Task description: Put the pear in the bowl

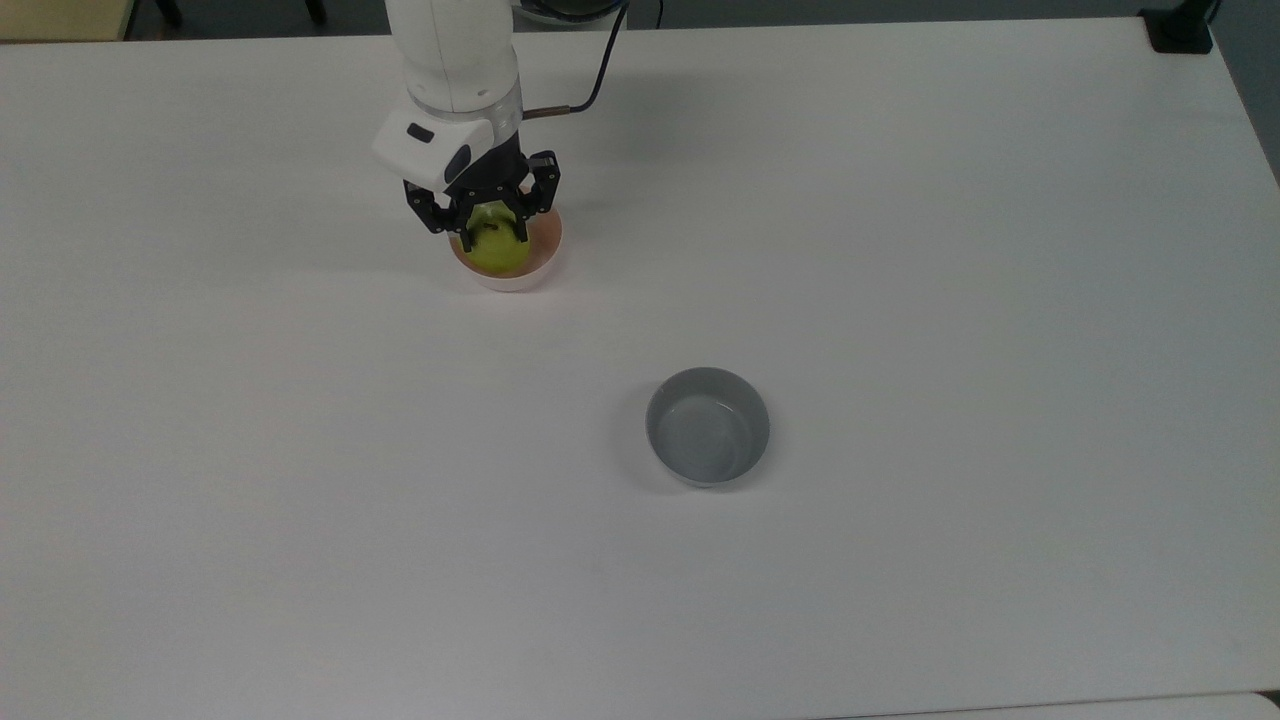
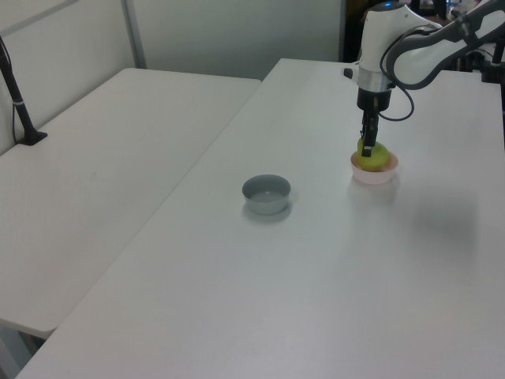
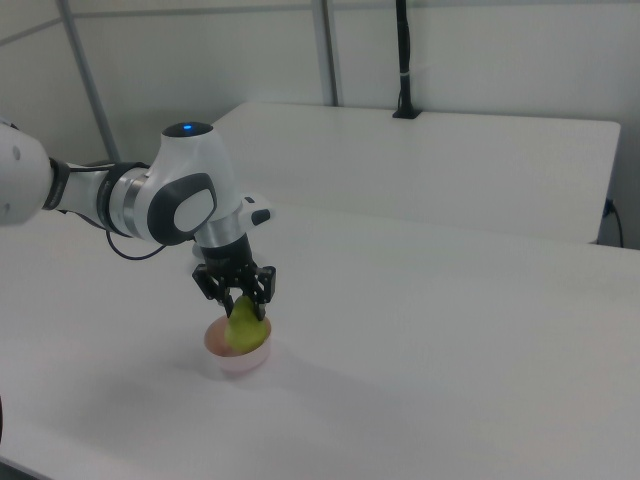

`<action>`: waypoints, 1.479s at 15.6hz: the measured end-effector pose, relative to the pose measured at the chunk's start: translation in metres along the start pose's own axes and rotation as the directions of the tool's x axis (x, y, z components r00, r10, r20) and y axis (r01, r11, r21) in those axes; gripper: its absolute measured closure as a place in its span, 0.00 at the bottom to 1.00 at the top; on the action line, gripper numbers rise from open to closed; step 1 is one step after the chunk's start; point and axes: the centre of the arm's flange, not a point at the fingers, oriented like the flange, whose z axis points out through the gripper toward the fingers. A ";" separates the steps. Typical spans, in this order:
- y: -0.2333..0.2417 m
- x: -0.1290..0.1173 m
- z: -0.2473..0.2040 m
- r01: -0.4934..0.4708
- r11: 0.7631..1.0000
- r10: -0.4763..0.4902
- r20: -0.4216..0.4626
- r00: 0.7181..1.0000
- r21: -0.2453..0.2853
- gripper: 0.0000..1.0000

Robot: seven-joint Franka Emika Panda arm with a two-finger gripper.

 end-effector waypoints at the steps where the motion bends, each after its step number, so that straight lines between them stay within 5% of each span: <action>1: 0.000 0.000 0.000 -0.001 1.000 0.001 0.000 1.000 0.000 0.44; 9: 0.010 -0.003 -0.005 -0.019 1.000 0.019 -0.008 1.000 -0.004 0.23; 12: 0.015 -0.003 -0.016 -0.026 1.000 0.026 -0.029 0.999 -0.011 0.01; 23: 0.037 0.008 -0.157 -0.144 0.990 0.144 0.033 0.989 0.004 0.00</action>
